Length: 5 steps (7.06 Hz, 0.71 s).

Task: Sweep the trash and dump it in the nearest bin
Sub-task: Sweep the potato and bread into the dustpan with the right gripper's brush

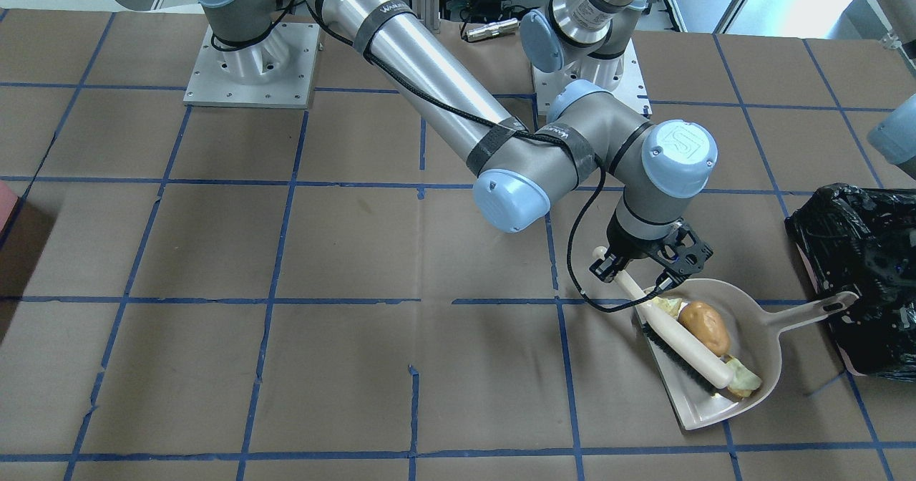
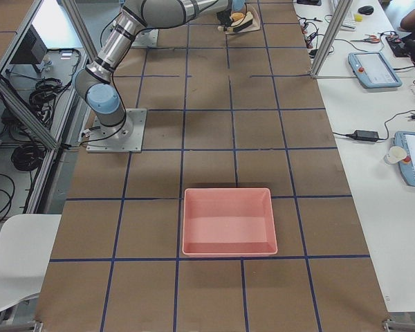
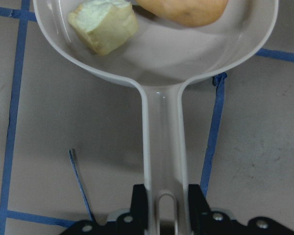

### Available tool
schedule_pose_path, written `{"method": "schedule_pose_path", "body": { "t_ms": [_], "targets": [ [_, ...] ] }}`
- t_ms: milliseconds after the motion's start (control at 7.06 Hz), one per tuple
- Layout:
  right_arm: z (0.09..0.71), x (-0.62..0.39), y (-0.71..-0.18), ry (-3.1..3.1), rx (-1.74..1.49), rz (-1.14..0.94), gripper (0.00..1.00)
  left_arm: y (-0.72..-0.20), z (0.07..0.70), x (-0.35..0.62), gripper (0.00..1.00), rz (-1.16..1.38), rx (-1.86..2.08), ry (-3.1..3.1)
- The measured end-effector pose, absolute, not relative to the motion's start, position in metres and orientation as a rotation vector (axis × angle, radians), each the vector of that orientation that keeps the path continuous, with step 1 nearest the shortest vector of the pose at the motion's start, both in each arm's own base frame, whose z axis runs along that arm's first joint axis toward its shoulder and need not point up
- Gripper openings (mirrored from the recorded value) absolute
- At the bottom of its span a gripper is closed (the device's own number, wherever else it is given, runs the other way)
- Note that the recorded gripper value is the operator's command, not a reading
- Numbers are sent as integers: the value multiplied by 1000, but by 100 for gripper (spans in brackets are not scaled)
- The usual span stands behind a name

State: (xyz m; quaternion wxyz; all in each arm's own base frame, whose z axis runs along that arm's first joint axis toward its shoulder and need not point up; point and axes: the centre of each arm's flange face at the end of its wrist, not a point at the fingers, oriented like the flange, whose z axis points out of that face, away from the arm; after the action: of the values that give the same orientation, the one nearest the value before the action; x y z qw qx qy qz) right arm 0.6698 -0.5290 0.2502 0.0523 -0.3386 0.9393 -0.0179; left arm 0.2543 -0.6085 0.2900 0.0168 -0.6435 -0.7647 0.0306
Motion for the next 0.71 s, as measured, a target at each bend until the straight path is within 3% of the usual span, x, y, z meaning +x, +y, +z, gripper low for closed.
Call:
{"method": "schedule_pose_path", "body": {
  "t_ms": [708],
  "targets": [
    [266,668,-526,2904,-787,-55,2,-610,287,255,6,108,-1989,-2376]
  ]
}}
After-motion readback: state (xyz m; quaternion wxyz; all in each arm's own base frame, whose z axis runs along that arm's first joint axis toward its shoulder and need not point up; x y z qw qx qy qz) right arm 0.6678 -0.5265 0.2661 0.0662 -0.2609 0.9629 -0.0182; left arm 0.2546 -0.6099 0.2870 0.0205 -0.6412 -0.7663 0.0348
